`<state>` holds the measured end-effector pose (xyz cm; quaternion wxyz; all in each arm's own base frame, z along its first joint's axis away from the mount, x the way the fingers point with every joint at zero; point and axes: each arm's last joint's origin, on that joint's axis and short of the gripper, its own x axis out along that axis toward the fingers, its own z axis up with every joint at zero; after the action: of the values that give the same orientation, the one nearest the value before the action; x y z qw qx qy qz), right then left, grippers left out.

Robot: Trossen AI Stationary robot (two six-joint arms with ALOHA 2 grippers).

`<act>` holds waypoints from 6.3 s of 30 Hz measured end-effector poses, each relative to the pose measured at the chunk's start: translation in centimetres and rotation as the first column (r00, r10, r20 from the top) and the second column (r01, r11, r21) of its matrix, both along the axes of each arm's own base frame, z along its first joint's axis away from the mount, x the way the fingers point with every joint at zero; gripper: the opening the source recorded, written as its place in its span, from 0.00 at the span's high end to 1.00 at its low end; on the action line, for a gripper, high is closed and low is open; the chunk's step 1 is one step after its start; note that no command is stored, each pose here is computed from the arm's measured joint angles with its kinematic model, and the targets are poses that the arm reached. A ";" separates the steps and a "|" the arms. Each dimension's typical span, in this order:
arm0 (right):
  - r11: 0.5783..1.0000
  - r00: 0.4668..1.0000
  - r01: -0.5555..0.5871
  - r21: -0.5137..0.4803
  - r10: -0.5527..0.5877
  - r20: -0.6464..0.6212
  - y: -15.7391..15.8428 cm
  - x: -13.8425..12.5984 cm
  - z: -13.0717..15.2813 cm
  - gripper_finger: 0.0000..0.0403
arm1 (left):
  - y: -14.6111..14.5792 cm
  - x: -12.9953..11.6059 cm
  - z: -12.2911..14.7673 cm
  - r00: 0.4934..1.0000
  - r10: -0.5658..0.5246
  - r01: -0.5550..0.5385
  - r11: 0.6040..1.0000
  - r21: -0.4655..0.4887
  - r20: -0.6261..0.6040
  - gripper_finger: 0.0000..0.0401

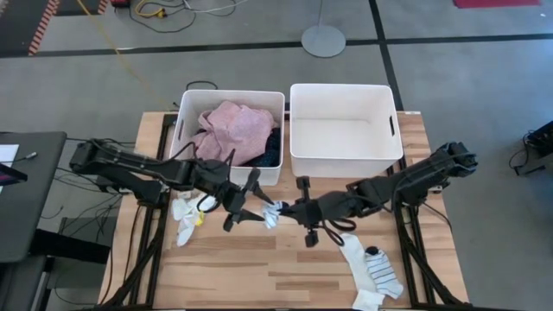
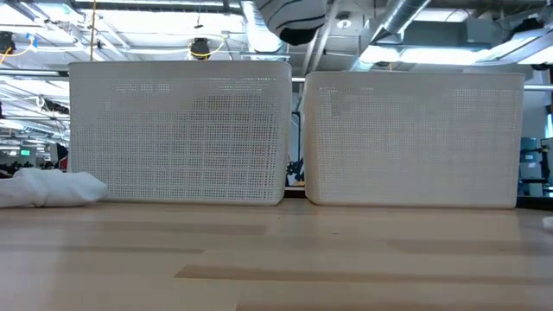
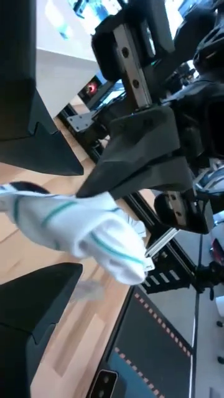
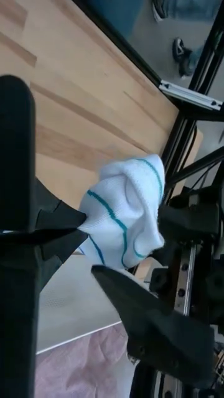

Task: Sort clothes
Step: Put the top blue striped sock into the right white laundry bin, then put the left white sock into the right white laundry bin

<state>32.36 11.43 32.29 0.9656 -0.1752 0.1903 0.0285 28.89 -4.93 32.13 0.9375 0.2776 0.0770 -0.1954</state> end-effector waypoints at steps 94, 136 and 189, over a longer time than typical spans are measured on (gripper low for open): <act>0.938 0.935 0.295 0.182 -0.244 -0.258 9.1 -9.0 -4.0 0.53 | 21.8 14.2 3.3 0.906 0.397 -0.416 0.899 -0.137 -0.144 0.31; 0.970 0.943 0.238 0.045 -0.220 -0.250 8.2 -8.2 -4.0 0.53 | -2.5 -10.8 -2.0 0.177 0.330 -0.530 0.826 0.192 -0.927 0.31; 0.960 0.936 0.273 0.054 -0.253 -0.245 7.3 -7.5 -3.9 0.53 | -0.8 -14.7 -16.5 0.316 0.482 -0.788 0.613 0.056 -0.817 0.97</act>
<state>24.90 18.73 28.37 0.9380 -0.1013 0.3236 -0.0721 14.22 -5.78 15.66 0.8372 -0.0631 0.5358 0.0896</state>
